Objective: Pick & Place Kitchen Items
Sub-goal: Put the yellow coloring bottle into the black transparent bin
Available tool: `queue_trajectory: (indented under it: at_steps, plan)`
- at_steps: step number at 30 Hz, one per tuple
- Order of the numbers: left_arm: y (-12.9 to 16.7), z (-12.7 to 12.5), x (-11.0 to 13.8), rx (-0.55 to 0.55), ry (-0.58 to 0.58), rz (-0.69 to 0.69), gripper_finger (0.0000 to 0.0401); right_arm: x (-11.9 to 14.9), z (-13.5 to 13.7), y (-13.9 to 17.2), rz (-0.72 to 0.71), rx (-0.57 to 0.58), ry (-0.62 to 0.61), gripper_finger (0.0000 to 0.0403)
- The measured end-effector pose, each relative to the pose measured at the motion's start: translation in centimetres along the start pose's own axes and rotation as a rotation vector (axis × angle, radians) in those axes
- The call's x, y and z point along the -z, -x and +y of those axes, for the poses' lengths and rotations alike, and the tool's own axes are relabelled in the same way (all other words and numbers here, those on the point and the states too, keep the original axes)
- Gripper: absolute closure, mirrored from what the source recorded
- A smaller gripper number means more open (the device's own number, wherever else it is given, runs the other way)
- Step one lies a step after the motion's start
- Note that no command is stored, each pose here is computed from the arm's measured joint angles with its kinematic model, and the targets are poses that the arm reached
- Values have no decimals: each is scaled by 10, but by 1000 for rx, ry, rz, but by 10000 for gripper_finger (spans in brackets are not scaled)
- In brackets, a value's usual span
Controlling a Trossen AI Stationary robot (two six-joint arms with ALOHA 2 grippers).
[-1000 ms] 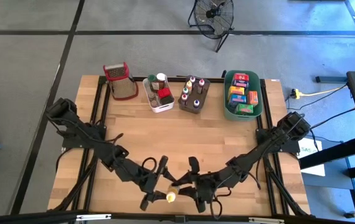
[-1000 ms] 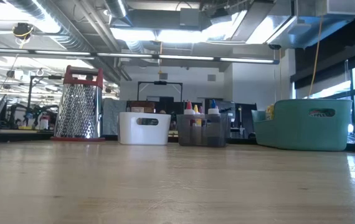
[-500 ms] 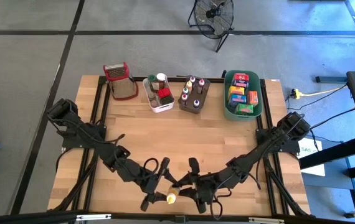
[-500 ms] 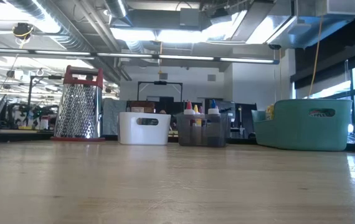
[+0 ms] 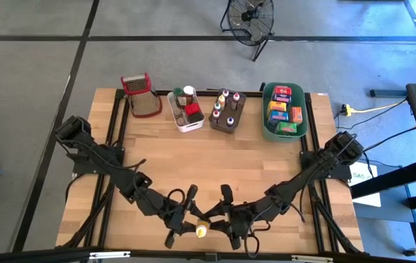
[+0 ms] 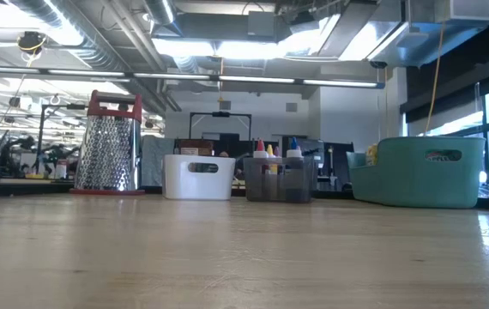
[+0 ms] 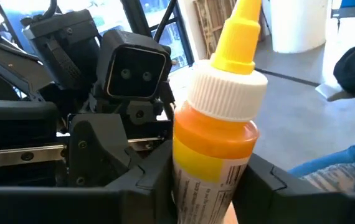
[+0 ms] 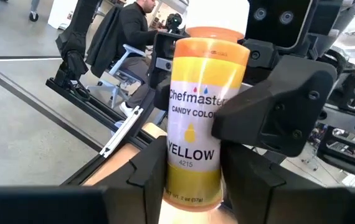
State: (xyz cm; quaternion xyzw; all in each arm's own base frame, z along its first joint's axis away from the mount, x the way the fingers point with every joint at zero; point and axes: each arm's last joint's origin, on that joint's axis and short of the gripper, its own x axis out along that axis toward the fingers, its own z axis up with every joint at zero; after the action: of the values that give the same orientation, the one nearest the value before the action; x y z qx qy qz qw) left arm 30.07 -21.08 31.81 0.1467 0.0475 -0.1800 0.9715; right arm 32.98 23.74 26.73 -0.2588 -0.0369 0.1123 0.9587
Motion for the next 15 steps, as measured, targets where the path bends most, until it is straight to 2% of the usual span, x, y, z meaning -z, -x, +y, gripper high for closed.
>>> queue_trajectory:
  at_steps: [6, 12, 15]
  plan:
    - [1, -4, 1, -63, 46, 28, 285, 1, 4, 2, 36, 12, -70, 225]
    - [14, -6, 0, -265, 121, 209, 288, -9, 11, 13, 125, 221, -86, 192]
    - [19, -3, -2, -313, 222, 288, 288, -17, 9, 19, 156, 329, -103, 185]
